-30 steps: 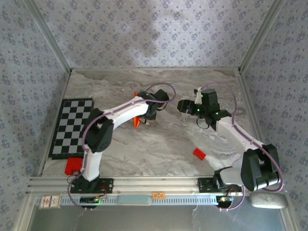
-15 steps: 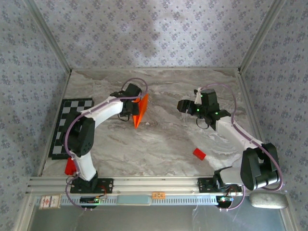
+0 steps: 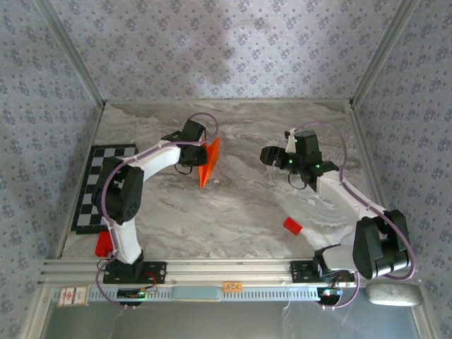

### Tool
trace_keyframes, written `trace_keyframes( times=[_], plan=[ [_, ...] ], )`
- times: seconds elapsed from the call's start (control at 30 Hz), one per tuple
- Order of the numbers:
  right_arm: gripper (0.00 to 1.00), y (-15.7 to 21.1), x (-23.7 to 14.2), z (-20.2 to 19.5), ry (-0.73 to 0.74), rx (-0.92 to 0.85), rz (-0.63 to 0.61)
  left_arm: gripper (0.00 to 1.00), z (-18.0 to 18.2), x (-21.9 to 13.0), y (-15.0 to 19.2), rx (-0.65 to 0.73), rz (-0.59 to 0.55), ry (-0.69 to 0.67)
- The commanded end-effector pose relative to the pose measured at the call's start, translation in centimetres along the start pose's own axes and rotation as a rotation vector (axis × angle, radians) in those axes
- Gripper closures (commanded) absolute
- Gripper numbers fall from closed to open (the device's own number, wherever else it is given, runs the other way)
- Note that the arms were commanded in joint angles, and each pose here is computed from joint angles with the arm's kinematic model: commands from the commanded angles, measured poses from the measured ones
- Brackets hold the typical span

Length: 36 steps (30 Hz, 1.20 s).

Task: Fold a paper plane with a square sheet of paper (pick it up from the middle)
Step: Turn over the paper at the center of the table.

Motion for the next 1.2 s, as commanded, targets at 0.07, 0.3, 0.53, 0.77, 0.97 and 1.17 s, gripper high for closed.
trace_keyframes(
  times=[0.07, 0.3, 0.53, 0.77, 0.97, 1.17],
  plan=[
    [0.22, -0.2, -0.1, 0.3, -0.014, 0.017, -0.002, 0.94, -2.0, -1.9, -0.8, 0.143, -0.057, -0.044],
    [0.22, -0.4, -0.4, 0.1, -0.008, 0.028, -0.020, 0.97, -5.0, -2.7, -0.6, 0.300, -0.055, -0.227],
    [0.22, -0.9, -1.5, -1.8, 0.043, 0.125, -0.103, 0.97, -8.0, -2.9, -0.1, 0.415, -0.067, -0.334],
    [0.22, -1.0, -2.7, -4.0, 0.093, 0.232, -0.181, 0.97, -10.6, -1.6, 1.2, 0.492, -0.058, -0.401],
    [0.23, -0.9, -2.9, -4.9, 0.107, 0.272, -0.188, 0.97, -13.1, -0.9, 2.3, 0.548, -0.076, -0.443],
    [0.23, -0.8, -2.8, -5.6, 0.117, 0.302, -0.188, 0.93, -13.8, 0.3, 3.6, 0.541, -0.025, -0.407]
  ],
)
Point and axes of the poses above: each hand's point on the last joint's axis, 136 mm out from that joint toward the fingers, its own x axis out along the fingers, its own z axis along the line the jaws close on, y = z × x, the point moved 8 cm from there along -x, back along the fingers, and after that the axes turned 12 degrees about x, right-handed, at the moved point
